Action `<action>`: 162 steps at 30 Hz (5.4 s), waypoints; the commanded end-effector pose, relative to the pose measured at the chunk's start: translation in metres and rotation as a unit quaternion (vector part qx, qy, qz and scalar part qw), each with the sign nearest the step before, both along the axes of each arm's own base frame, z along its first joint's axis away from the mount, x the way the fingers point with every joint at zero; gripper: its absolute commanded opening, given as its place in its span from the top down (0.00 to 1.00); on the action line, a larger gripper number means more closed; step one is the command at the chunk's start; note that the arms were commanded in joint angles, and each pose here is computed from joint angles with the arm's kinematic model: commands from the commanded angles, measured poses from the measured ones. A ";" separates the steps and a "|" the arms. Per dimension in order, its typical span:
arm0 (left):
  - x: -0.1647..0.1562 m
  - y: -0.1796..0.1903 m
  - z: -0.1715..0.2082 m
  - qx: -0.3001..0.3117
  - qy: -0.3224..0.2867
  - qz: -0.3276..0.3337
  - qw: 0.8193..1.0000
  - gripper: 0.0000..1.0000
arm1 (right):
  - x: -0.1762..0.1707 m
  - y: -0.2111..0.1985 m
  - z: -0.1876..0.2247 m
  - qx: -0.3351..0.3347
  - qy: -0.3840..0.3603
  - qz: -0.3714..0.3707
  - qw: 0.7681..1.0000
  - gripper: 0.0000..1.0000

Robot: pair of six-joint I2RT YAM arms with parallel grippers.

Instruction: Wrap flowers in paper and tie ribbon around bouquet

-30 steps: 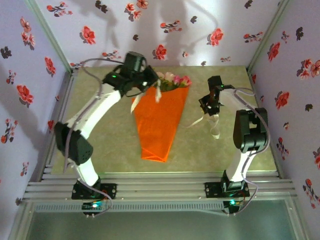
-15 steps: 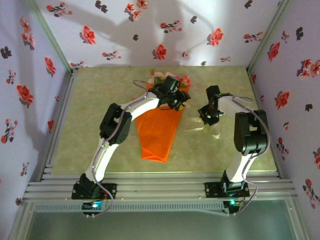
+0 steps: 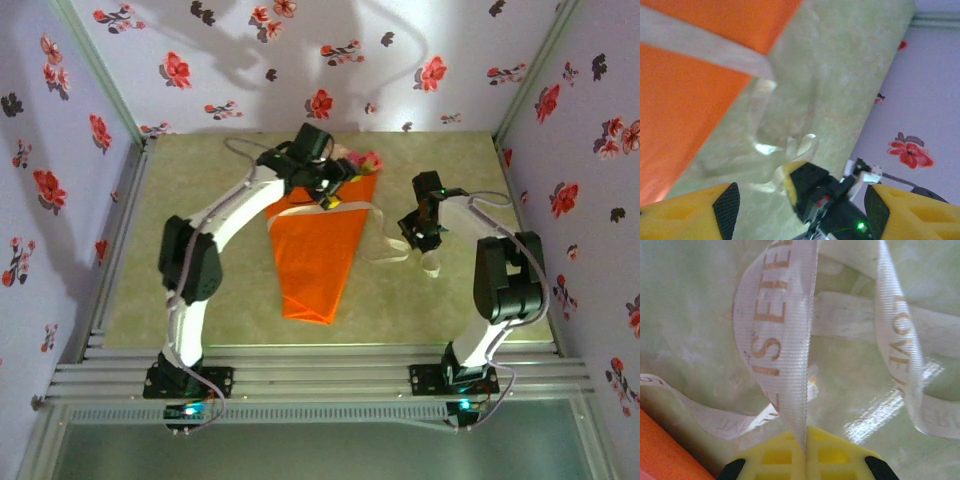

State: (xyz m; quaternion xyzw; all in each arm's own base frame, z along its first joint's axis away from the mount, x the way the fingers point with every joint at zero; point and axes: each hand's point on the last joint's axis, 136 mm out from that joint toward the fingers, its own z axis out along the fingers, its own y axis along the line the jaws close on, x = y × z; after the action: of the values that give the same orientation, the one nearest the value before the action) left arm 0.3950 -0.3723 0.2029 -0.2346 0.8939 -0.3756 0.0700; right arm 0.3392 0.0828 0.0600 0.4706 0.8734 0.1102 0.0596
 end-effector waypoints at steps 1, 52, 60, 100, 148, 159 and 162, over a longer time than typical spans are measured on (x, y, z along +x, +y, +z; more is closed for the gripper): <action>-0.014 0.057 -0.044 0.064 0.077 0.068 0.993 0.31 | -0.025 -0.012 0.005 -0.038 0.016 -0.004 0.999 1.00; 0.022 0.157 -0.129 0.132 0.168 0.230 0.949 0.33 | -0.054 0.035 0.168 -0.093 -0.272 0.194 0.938 1.00; 0.026 0.162 -0.140 0.151 0.170 0.229 0.947 0.34 | -0.018 0.167 0.272 0.081 -0.433 0.336 0.832 1.00; -0.010 0.149 -0.097 0.094 0.186 0.216 0.954 0.45 | 0.091 0.234 0.238 0.196 -0.428 0.299 0.830 1.00; 0.017 0.145 -0.126 0.022 0.235 0.321 0.917 1.00 | -0.006 0.231 0.329 0.252 -0.492 0.349 0.756 1.00; 0.000 0.135 -0.120 0.029 0.231 0.286 0.930 0.97 | 0.028 0.250 0.323 0.270 -0.491 0.325 0.762 1.00; -0.001 0.154 -0.112 0.045 0.210 0.315 0.925 0.60 | 0.028 0.251 0.321 0.269 -0.488 0.328 0.763 1.00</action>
State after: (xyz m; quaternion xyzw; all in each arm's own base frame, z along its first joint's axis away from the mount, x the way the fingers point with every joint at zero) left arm 0.4006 -0.2346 0.0719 -0.5706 0.7840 -0.2436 -0.0222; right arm 0.3678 0.3303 0.3545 0.0460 0.7833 0.5454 0.2948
